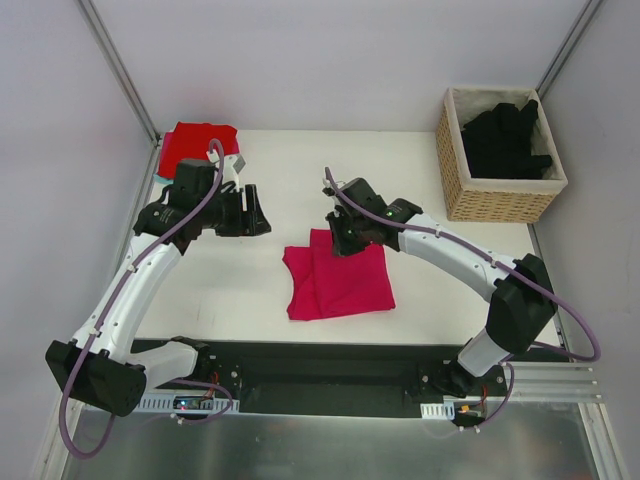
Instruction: Fold and stack the t-shirts
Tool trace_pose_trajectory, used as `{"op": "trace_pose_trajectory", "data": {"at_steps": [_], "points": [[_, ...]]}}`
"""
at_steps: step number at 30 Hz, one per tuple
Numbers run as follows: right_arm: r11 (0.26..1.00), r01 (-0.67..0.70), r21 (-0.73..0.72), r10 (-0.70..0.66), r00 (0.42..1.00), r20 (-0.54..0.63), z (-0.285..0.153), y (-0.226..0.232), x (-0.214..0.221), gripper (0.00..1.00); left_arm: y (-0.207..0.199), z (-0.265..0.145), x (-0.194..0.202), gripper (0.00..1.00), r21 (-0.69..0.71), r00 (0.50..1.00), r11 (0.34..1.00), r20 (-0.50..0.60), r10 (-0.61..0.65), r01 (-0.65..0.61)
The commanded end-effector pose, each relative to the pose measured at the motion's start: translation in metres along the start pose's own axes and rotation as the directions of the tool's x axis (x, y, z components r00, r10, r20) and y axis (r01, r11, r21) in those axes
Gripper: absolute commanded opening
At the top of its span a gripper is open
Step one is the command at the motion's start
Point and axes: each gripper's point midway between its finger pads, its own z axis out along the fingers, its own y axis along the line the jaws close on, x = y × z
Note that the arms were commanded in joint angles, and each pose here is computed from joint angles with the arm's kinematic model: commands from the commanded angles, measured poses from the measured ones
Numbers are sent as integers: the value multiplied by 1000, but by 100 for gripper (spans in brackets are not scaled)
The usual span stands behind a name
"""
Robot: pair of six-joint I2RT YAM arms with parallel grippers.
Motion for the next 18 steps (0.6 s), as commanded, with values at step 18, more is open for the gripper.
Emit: {"op": "trace_pose_trajectory", "data": {"at_steps": [18], "points": [[998, -25, 63, 10, 973, 230, -28, -3, -17, 7, 12, -21, -8, 60, -48, 997, 998, 69, 47, -43]]}}
